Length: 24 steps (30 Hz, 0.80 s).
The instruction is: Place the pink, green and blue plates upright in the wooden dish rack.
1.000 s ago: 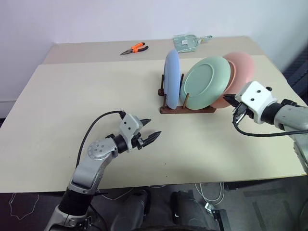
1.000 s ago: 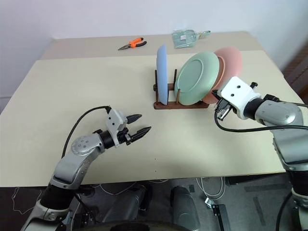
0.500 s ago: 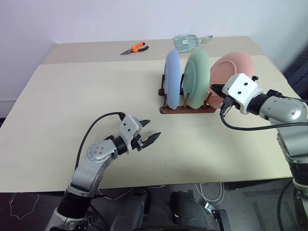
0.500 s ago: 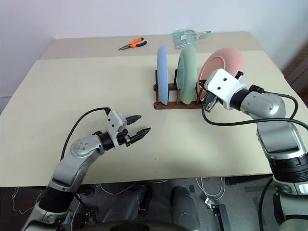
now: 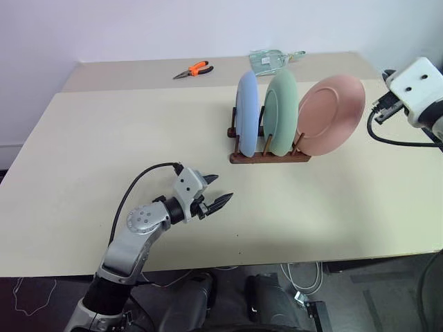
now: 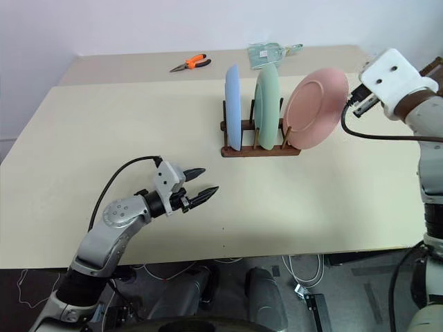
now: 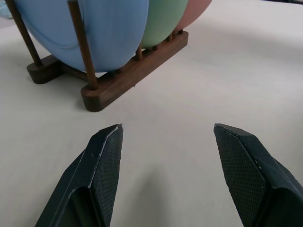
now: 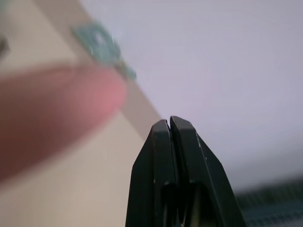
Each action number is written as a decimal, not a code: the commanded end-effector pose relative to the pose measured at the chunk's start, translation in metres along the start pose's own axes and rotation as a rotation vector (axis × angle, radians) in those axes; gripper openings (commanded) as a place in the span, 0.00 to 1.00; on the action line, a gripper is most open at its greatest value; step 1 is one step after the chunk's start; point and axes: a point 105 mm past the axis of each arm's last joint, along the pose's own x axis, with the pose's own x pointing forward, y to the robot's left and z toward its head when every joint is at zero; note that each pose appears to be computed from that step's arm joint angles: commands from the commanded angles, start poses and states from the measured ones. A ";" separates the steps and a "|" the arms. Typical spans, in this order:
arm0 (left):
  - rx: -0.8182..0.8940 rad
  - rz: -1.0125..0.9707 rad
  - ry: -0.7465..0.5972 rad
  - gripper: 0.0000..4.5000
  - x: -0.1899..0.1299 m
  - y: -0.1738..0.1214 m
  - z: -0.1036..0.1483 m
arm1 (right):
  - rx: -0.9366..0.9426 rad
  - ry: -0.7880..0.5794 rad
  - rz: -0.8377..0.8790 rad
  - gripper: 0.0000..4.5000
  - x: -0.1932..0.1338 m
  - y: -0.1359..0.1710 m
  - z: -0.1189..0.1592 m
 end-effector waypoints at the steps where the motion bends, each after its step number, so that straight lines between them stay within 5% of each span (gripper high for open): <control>1: 0.030 -0.013 -0.023 0.70 0.002 -0.003 0.007 | -0.015 -0.031 0.041 0.00 -0.001 0.012 0.003; 13: 0.034 -0.007 -0.011 0.70 0.001 -0.005 0.004 | 0.067 -0.188 0.111 0.00 0.003 0.031 0.043; 18: 0.041 0.038 -0.008 0.70 0.000 0.002 0.002 | 0.094 -0.060 0.083 0.00 0.004 0.034 0.006; 24: 0.092 0.397 0.123 0.70 -0.047 0.074 -0.028 | 0.397 -0.024 0.103 0.00 -0.005 0.070 -0.041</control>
